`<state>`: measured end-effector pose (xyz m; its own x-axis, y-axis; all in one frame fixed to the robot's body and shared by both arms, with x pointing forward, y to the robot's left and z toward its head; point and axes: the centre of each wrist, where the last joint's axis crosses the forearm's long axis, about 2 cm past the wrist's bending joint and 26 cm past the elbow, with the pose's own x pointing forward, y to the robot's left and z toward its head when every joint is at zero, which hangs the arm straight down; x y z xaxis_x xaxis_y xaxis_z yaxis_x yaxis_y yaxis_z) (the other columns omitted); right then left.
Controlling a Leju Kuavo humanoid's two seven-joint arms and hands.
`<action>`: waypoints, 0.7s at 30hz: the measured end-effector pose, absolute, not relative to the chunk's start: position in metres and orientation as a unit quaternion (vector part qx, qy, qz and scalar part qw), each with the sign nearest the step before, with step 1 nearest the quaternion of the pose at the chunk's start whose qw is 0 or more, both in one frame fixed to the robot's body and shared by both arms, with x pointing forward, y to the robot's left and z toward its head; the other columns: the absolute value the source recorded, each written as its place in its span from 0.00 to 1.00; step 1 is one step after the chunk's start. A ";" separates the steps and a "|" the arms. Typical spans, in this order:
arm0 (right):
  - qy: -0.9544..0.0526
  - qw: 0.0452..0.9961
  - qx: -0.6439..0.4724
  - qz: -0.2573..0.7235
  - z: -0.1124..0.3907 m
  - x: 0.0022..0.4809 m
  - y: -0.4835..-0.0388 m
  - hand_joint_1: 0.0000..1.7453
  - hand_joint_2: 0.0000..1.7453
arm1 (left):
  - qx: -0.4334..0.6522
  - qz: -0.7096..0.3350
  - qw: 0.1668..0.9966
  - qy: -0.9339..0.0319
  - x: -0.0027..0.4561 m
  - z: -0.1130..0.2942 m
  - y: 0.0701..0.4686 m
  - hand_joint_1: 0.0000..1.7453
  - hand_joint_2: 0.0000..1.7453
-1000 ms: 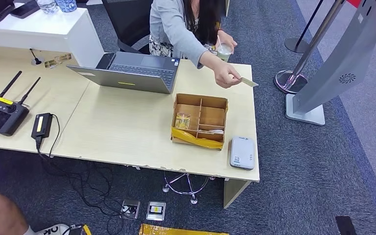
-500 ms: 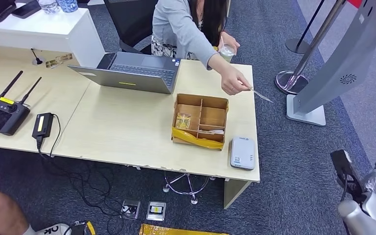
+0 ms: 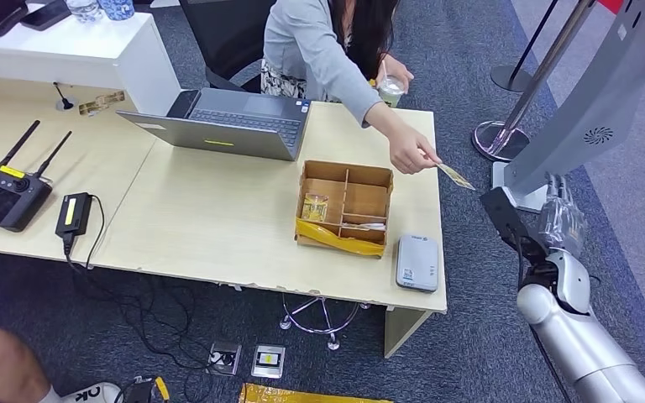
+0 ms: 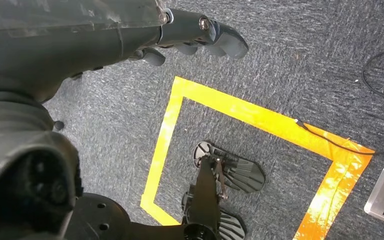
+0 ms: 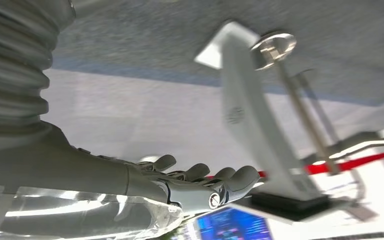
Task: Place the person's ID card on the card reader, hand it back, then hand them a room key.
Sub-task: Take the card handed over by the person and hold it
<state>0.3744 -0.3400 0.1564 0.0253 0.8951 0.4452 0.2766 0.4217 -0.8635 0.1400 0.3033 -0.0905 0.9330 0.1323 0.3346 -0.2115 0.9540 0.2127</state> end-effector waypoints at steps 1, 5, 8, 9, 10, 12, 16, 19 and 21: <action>-0.648 0.544 -0.451 0.283 0.159 0.374 -0.333 0.00 1.00 | 0.123 0.088 0.975 -0.160 0.140 -0.091 0.303 0.00 0.00; -0.678 0.526 -0.426 0.287 0.168 0.373 -0.312 0.00 1.00 | 0.122 0.083 0.976 -0.161 0.140 -0.091 0.302 0.00 0.00; -0.691 0.519 -0.413 0.288 0.172 0.372 -0.302 0.00 1.00 | 0.121 0.082 0.976 -0.159 0.140 -0.091 0.302 0.00 0.00; -0.695 0.517 -0.409 0.288 0.173 0.372 -0.299 0.00 1.00 | 0.122 0.082 0.976 -0.158 0.140 -0.091 0.302 0.00 0.00; -0.698 0.515 -0.405 0.288 0.174 0.371 -0.296 0.00 1.00 | 0.122 0.083 0.976 -0.158 0.140 -0.091 0.301 0.00 0.00; -0.705 0.512 -0.396 0.288 0.176 0.369 -0.291 0.00 1.00 | 0.123 0.084 0.976 -0.157 0.140 -0.091 0.301 0.00 0.00; -0.717 0.506 -0.382 0.291 0.179 0.363 -0.282 0.00 1.00 | 0.124 0.087 0.977 -0.154 0.139 -0.091 0.301 0.00 0.00; -0.724 0.499 -0.374 0.295 0.180 0.360 -0.276 0.00 1.00 | 0.124 0.087 0.976 -0.153 0.139 -0.091 0.301 0.00 0.00; -0.727 0.497 -0.369 0.297 0.181 0.357 -0.272 0.00 1.00 | 0.124 0.087 0.976 -0.153 0.139 -0.091 0.301 0.00 0.00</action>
<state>0.3573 -0.2723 0.1811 -0.2335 0.8320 0.5032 0.2409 0.5509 -0.7990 0.1388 0.3011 -0.0909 0.9377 0.1328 0.3212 -0.2089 0.9539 0.2154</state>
